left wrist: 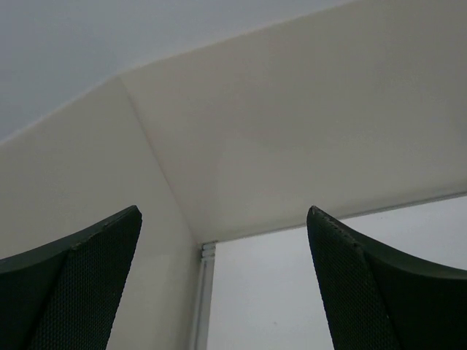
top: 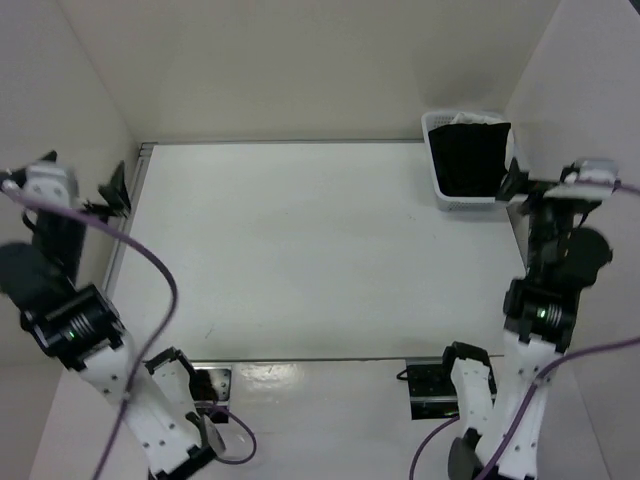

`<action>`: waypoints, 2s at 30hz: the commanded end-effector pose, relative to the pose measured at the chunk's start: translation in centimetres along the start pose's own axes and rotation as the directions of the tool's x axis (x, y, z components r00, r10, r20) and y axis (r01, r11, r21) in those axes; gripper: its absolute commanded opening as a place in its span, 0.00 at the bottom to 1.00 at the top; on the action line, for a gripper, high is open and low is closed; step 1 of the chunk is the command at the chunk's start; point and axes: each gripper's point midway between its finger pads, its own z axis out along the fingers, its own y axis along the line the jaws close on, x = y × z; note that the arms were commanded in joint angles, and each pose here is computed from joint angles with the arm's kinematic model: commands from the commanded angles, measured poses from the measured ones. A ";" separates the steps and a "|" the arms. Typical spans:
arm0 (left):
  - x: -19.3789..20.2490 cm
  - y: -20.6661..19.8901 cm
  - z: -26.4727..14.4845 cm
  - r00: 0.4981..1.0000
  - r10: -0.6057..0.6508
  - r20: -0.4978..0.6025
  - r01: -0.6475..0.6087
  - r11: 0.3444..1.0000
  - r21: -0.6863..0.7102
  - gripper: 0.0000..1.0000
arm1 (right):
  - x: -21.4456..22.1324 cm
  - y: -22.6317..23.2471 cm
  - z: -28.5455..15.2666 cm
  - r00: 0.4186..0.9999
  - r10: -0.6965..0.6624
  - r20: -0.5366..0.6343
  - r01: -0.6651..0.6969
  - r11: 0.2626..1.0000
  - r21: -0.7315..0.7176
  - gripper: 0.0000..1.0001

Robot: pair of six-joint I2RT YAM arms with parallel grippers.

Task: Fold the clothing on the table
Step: Grab the skirt from the pile

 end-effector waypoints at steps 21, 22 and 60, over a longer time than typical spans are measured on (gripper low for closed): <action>35.4 -13.3 10.5 0.497 -0.155 -0.854 0.277 0.961 -0.014 1.00 | 33.5 2.0 15.4 0.504 0.111 -0.857 -0.068 0.994 0.089 0.99; 35.5 -13.9 10.5 0.508 -0.125 -0.852 0.253 0.967 0.010 1.00 | 33.9 2.1 15.8 0.495 0.110 -0.862 -0.068 0.994 0.088 0.99; 24.3 -11.8 6.6 0.703 -0.240 -0.670 0.403 0.910 0.096 1.00 | 32.3 3.6 20.8 0.544 -0.013 -0.839 -0.046 0.998 -0.046 0.00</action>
